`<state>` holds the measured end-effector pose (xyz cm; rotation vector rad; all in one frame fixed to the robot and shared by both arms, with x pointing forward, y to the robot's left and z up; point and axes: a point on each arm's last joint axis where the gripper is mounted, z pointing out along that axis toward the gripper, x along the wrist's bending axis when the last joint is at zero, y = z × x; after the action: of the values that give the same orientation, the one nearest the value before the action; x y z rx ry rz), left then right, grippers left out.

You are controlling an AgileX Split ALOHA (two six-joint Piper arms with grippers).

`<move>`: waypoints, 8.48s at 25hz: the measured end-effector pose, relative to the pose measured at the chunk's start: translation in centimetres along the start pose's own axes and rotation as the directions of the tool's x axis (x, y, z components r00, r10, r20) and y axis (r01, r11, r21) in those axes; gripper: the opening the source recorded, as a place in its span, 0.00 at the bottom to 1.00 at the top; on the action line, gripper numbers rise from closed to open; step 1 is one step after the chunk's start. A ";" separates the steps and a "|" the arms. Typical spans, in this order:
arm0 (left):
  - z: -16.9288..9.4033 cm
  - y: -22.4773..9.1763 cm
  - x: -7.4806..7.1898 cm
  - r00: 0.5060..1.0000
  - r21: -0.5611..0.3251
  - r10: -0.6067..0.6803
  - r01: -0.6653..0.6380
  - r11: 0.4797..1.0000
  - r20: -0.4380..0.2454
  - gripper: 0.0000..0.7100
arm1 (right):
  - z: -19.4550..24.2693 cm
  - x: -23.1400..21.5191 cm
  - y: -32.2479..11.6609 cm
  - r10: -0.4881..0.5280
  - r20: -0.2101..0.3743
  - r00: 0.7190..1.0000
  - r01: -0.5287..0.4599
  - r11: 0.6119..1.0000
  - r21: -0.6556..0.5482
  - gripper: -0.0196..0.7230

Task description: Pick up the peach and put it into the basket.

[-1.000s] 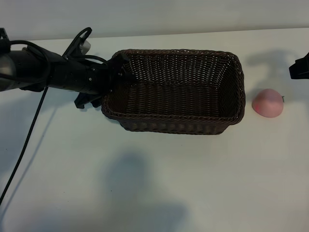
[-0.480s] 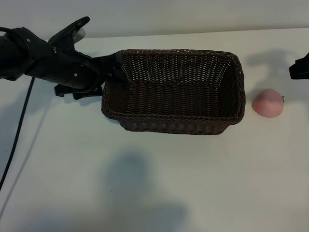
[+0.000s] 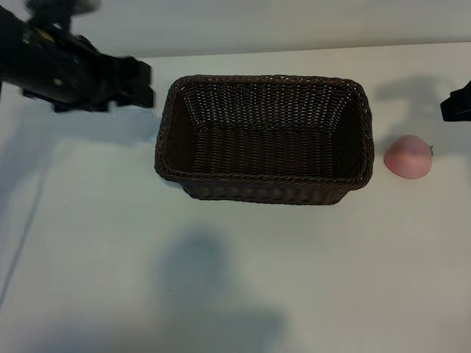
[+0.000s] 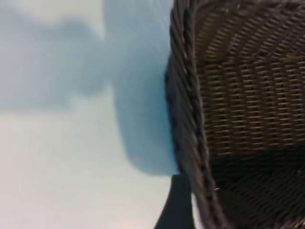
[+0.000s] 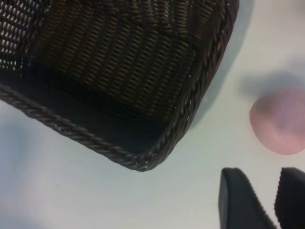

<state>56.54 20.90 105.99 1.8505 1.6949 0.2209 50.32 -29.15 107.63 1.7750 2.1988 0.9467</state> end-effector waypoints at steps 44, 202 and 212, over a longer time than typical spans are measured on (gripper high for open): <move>-20.1 -26.7 2.5 0.938 -0.413 -0.025 -0.128 0.902 -0.345 0.84 | 0.0 0.0 0.0 0.000 -0.003 1.000 0.000 1.000 0.004 0.36; -19.1 -28.7 3.0 0.960 -0.444 0.153 -0.245 0.862 -0.234 0.83 | 9.0 1.6 10.6 -0.173 0.102 0.980 0.164 0.982 0.089 0.82; -19.1 -28.7 3.0 0.960 -0.444 0.153 -0.245 0.862 -0.234 0.83 | 3.9 -10.9 8.5 0.088 0.311 0.946 -0.122 0.988 0.093 0.82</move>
<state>23.07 29.60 105.07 1.6645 1.3999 0.8468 62.30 -36.99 106.52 1.9537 2.0122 0.5292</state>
